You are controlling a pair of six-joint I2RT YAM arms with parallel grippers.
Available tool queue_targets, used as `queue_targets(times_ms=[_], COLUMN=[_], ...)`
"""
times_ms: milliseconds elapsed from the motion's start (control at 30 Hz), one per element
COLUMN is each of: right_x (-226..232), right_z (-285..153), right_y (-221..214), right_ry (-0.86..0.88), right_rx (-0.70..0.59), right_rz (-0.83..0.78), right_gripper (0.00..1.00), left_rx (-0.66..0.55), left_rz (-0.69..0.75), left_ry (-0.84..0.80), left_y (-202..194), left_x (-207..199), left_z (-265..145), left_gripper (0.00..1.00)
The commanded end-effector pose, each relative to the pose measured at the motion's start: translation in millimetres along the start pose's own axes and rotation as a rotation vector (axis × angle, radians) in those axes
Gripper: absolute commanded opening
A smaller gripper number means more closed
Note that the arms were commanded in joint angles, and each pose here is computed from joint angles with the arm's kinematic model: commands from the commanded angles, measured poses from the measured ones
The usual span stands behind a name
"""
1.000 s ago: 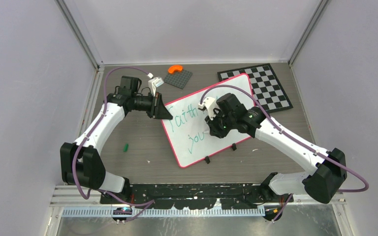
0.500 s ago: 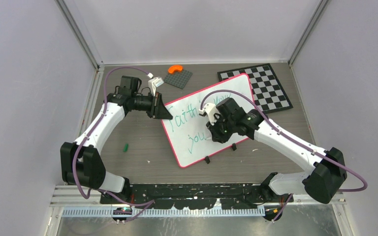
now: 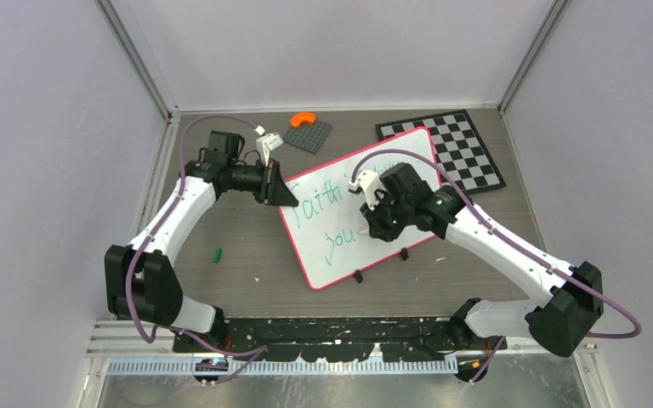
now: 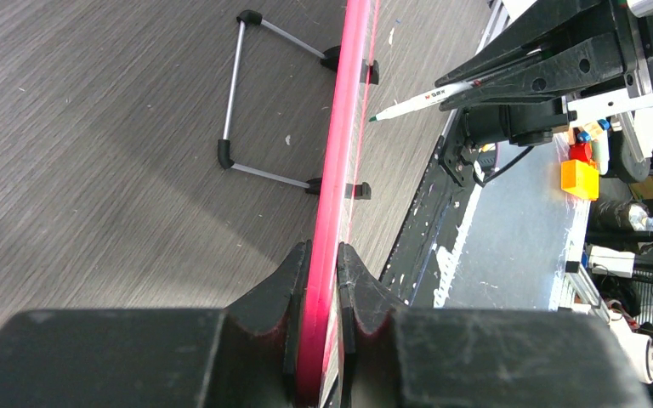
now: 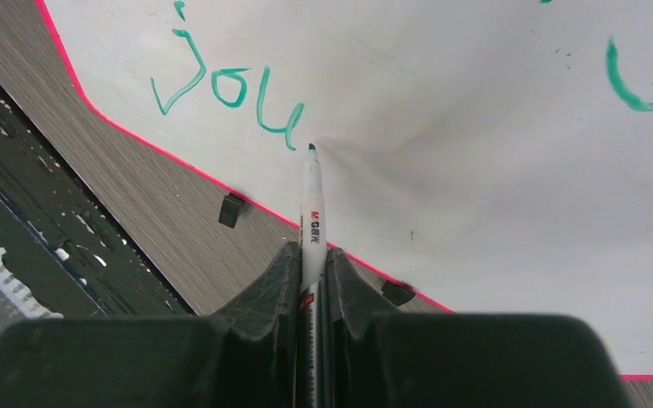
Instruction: Write a sentence on the whiteboard
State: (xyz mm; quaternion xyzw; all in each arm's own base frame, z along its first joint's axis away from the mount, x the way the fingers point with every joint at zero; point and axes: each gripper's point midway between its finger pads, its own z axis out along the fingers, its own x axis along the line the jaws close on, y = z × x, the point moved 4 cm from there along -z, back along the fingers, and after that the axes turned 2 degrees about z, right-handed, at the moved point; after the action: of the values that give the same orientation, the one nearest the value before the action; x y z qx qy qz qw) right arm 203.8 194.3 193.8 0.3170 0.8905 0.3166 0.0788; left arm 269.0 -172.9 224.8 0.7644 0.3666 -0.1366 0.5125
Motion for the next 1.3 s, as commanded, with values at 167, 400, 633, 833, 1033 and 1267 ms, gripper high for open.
queue_targets(times_ms=[167, 400, 633, 833, 1033, 1267], right_x=[-8, -11, -18, -14, -10, -19], right_z=[-9, 1, 4, 10, 11, 1], right_y=[30, 25, 12, -6, -6, 18], right_ry=[-0.04, -0.051, -0.081, -0.058, -0.03, -0.067], right_rx=[-0.1, -0.085, -0.056, -0.015, -0.015, -0.071], right_rz=[-0.023, -0.017, -0.008, 0.011, 0.018, 0.021], right_gripper=[0.0, 0.0, 0.0, 0.0, 0.0, 0.0], left_rx=[0.028, 0.031, 0.033, 0.033, 0.033, 0.032], left_rz=[0.032, 0.032, 0.03, 0.029, 0.031, 0.03], left_ry=[0.109, 0.113, 0.113, 0.111, 0.113, 0.113], left_y=[-3, -5, -5, -5, -5, -5], left_x=[20, 21, 21, 22, 22, 21], left_z=[3, 2, 3, 3, 3, 3], left_gripper=[0.0, 0.0, 0.0, 0.0, 0.0, 0.0])
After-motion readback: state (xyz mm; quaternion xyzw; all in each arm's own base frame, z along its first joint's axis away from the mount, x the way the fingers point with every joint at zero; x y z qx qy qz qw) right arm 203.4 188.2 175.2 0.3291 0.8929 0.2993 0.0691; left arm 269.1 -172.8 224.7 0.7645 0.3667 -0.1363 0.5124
